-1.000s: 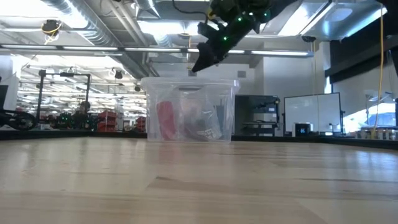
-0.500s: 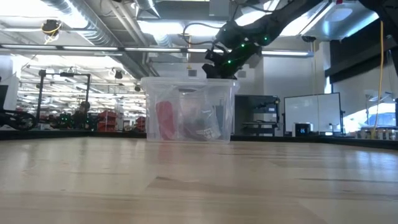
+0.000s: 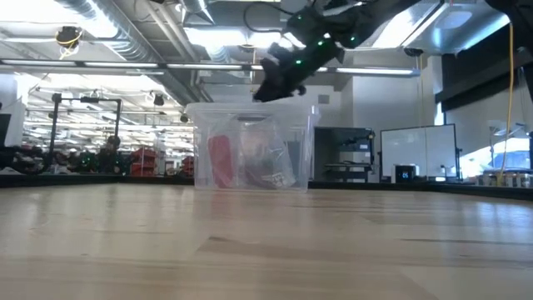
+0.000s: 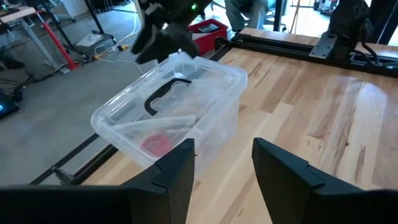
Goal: Roll bandage
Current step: Close the container
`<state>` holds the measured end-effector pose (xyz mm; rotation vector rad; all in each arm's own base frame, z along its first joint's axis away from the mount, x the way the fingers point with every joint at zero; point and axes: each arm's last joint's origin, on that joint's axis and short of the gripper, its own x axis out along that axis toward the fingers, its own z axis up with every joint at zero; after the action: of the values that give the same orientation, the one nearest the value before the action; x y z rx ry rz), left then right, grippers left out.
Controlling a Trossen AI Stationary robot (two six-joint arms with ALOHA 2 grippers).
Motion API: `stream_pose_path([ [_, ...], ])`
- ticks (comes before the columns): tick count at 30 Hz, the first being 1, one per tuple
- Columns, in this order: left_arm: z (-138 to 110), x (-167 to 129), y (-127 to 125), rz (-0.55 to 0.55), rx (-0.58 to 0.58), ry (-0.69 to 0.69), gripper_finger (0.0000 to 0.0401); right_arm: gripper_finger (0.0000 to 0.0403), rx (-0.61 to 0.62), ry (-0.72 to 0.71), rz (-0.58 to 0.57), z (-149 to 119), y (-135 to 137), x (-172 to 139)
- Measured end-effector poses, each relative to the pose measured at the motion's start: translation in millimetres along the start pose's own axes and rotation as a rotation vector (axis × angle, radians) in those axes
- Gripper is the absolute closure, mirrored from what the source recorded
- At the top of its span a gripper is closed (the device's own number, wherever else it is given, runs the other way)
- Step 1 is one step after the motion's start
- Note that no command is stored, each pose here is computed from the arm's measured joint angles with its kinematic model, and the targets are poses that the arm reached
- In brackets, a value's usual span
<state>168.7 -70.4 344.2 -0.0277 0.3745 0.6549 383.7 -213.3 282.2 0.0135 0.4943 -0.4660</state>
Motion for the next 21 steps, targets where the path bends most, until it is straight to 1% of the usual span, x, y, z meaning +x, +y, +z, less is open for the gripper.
stream_pose_path([
  [6, 0.2, 0.0, -0.1, -0.001, -0.006, -0.001, 0.0246, 0.0226, 0.034, -0.194, 0.039, 0.3, 27.9, 31.2],
  [8, 0.3, 0.0, -0.2, -0.001, -0.009, -0.002, 0.0246, 0.0226, 0.072, -0.216, 0.037, -1.4, 33.3, 46.8],
  [12, 0.2, 0.0, -0.2, -0.002, -0.021, -0.001, 0.0246, 0.0226, 0.085, -0.168, 0.034, -4.1, 34.6, 80.5],
  [15, 0.0, 0.0, -0.3, -0.003, -0.019, 0.002, 0.0246, 0.0226, 0.077, -0.118, 0.031, -1.8, 35.3, 99.0],
  [18, -0.3, 0.1, -0.5, -0.012, -0.020, 0.009, 0.0246, 0.0226, 0.065, -0.049, 0.021, -1.4, 35.0, 109.9],
  [21, -0.6, 0.2, -0.7, -0.015, -0.024, 0.013, 0.0246, 0.0226, 0.050, 0.007, 0.022, -2.7, 35.2, 113.0],
])
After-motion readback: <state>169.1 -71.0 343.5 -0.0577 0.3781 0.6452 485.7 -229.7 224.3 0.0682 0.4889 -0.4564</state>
